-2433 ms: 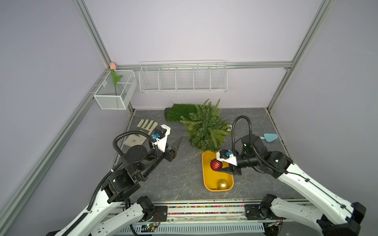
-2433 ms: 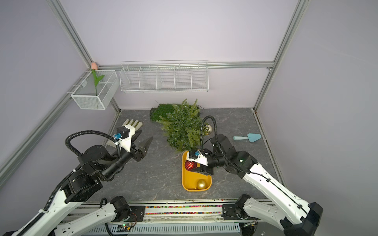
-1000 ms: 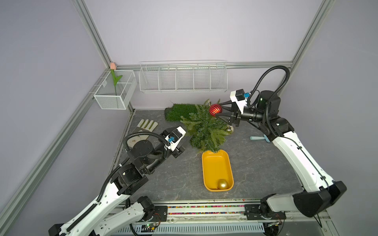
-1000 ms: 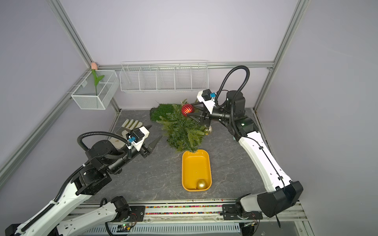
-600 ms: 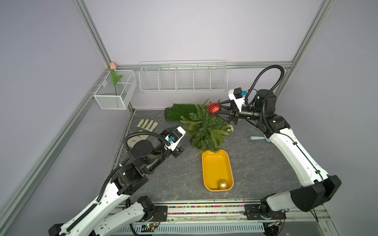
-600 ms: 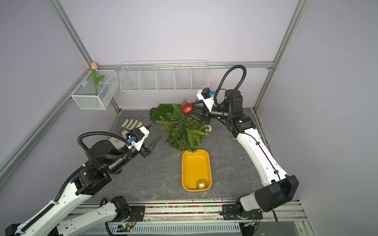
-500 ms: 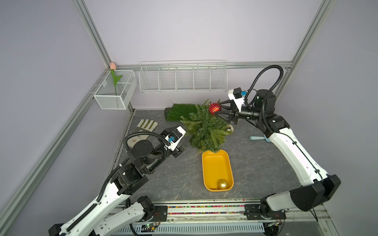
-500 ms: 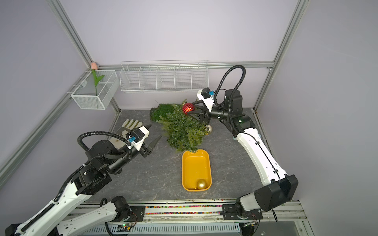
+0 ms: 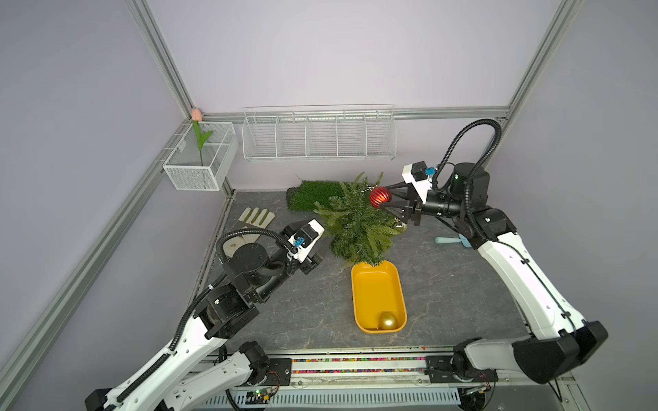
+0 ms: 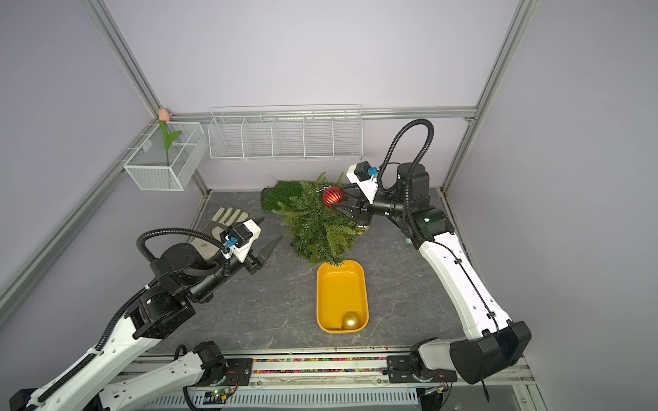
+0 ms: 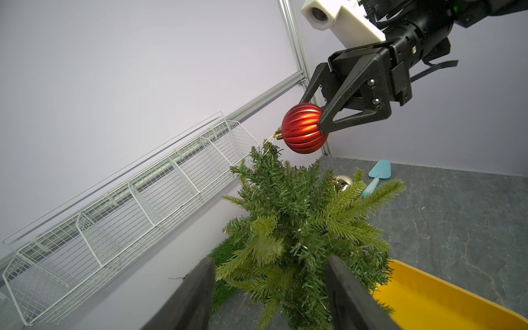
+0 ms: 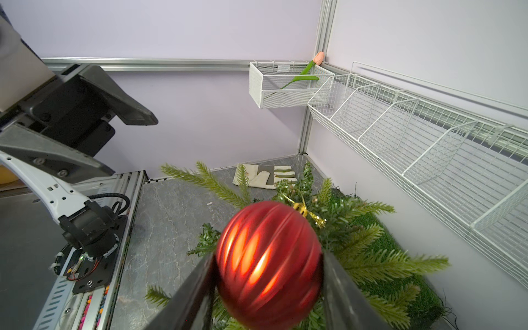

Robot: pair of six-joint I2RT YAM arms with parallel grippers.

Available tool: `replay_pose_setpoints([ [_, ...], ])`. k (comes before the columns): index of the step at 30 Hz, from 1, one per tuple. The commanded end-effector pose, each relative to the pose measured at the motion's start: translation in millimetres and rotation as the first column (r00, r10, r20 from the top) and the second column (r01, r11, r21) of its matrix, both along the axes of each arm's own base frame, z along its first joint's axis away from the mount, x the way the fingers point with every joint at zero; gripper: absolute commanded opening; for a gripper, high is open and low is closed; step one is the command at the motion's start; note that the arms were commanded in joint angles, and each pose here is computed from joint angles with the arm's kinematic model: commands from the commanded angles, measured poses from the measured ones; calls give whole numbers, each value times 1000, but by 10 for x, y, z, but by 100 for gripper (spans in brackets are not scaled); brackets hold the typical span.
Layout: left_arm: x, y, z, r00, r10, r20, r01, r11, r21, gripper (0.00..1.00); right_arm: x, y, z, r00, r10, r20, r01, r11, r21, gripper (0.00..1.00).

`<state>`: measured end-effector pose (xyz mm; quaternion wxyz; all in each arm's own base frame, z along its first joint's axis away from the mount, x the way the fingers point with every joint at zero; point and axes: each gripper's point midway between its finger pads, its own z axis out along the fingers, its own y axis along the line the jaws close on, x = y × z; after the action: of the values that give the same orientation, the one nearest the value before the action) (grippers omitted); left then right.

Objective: Decorate the small christmas tree with ornaments
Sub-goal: Hang an ornament on the christmas tree.

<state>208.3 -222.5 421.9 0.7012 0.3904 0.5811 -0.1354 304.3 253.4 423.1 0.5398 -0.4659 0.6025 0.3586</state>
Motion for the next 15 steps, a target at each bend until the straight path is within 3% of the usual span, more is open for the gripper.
replay_pose_setpoints([
  [1, 16, 21, 54, 1000, 14, 22, -14, 1000, 5, 63, -70, -22, -97, 1000, 17, -11, -17, 1000, -21, 53],
  [15, 28, 5, 47, 1000, 13, 19, -14, 1000, 13, 63, -148, 9, -367, 994, 59, -87, -62, 998, -30, 56],
])
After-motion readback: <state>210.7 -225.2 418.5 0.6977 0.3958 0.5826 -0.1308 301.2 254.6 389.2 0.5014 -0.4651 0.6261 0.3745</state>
